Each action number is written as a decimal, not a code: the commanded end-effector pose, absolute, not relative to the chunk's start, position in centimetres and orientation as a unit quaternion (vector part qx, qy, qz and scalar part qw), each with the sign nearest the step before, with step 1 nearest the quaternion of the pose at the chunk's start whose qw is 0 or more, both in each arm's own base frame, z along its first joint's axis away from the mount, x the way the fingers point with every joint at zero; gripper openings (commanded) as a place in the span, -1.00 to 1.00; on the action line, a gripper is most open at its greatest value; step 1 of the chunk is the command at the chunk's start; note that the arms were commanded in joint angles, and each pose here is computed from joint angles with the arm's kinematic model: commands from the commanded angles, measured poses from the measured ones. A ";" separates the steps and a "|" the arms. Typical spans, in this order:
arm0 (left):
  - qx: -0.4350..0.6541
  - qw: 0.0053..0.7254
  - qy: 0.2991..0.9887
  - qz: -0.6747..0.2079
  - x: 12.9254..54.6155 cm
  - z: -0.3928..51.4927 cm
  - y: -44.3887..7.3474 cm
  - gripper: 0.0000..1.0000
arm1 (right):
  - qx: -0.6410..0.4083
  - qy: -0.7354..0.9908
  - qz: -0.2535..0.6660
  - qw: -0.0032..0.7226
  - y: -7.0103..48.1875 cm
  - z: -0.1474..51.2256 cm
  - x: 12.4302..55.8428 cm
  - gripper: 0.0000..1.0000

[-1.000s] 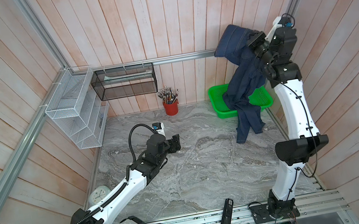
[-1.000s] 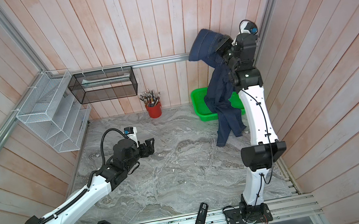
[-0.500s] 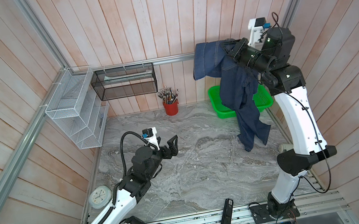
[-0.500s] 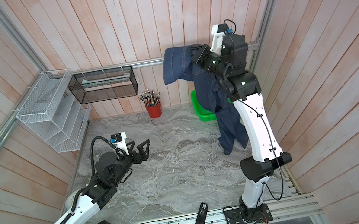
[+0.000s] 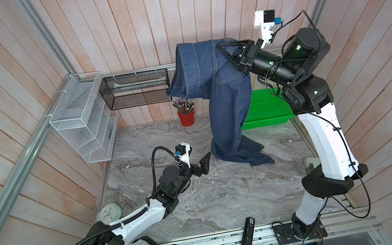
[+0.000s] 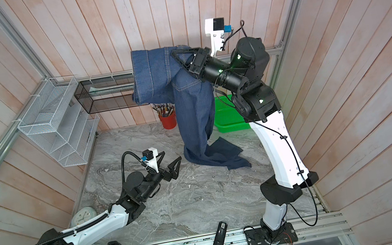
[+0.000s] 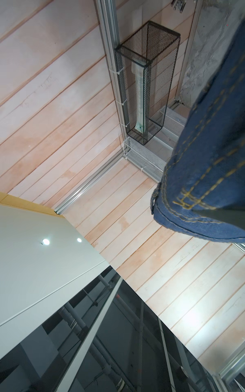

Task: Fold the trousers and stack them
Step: 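Lift the jeans with the right gripper while the left gripper approaches the legs, then lower the jeans with the right gripper while the left gripper grasps a leg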

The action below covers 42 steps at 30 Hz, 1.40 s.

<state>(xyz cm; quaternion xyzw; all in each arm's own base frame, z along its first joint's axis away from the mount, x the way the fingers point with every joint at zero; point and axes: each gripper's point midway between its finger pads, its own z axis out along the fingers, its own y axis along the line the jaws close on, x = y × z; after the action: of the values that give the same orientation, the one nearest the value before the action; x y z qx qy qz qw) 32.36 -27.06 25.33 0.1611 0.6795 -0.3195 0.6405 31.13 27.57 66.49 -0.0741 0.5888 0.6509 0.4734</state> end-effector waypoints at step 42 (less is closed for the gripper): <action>0.113 0.727 0.665 -0.124 35.8 38.0 -10.3 -1.00 | 0.123 0.571 0.698 0.415 20.6 50.2 38.9 -0.89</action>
<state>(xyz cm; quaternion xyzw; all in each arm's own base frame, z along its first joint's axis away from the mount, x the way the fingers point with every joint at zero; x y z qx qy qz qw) 35.15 -13.19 37.55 0.1158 0.6432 -0.1964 0.7309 39.99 21.96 48.34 0.1050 0.6331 0.6521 0.4037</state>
